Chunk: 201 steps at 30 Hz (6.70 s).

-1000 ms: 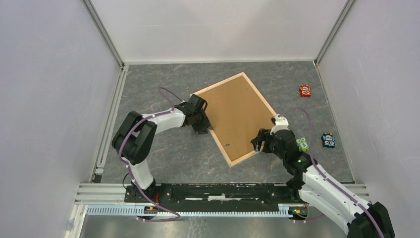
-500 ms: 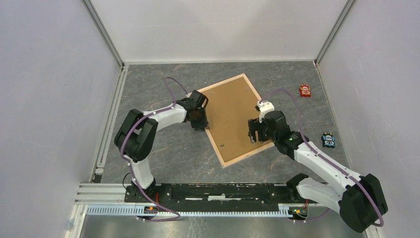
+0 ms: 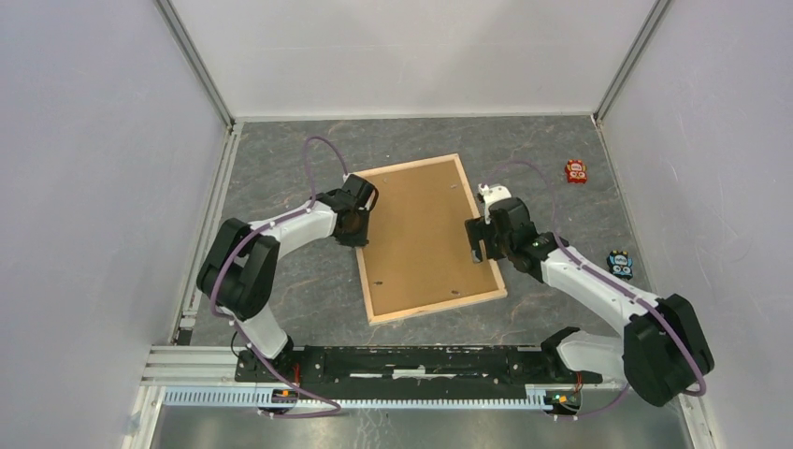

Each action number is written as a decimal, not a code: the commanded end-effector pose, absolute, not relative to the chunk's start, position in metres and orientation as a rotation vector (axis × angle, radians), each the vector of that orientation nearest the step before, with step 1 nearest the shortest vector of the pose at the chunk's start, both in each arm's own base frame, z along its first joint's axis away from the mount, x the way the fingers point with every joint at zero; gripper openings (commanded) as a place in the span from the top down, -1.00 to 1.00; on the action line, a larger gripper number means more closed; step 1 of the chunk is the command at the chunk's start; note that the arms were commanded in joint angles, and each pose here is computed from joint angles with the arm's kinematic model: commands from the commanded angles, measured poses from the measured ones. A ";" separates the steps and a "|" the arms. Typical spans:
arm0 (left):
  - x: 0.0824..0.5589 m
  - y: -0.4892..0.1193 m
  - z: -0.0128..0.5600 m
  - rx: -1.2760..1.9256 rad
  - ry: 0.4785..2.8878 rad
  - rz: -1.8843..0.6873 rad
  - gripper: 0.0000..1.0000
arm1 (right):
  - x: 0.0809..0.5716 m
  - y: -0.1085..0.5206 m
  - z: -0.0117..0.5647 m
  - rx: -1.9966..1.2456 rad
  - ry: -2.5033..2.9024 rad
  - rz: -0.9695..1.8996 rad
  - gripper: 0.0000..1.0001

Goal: Put the photo into the frame
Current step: Install the photo frame at the center of the board, then adjust the photo frame at the center of the board.

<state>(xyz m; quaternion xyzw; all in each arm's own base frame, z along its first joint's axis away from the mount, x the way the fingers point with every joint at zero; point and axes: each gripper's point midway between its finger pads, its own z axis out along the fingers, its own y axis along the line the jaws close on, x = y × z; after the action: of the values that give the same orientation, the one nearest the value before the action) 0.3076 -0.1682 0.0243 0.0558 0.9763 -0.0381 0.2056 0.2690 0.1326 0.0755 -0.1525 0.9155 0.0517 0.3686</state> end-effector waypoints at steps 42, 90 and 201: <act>0.275 -0.128 0.014 0.304 2.827 0.091 0.96 | 0.263 0.133 0.012 -0.265 2.575 -0.034 1.00; 0.255 -0.115 0.029 0.191 2.821 0.126 0.96 | 0.422 0.211 0.070 -0.269 2.380 0.304 -0.61; 0.408 -0.140 0.035 0.246 2.654 0.521 0.96 | 0.243 0.220 0.059 -0.164 2.280 0.895 -0.47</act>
<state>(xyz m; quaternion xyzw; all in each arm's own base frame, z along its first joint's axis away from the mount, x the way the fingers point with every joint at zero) 0.3277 -0.1234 0.0279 0.0919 0.9759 0.1716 0.0990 0.2591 0.1881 0.0283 -0.0863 0.9147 0.2305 0.3205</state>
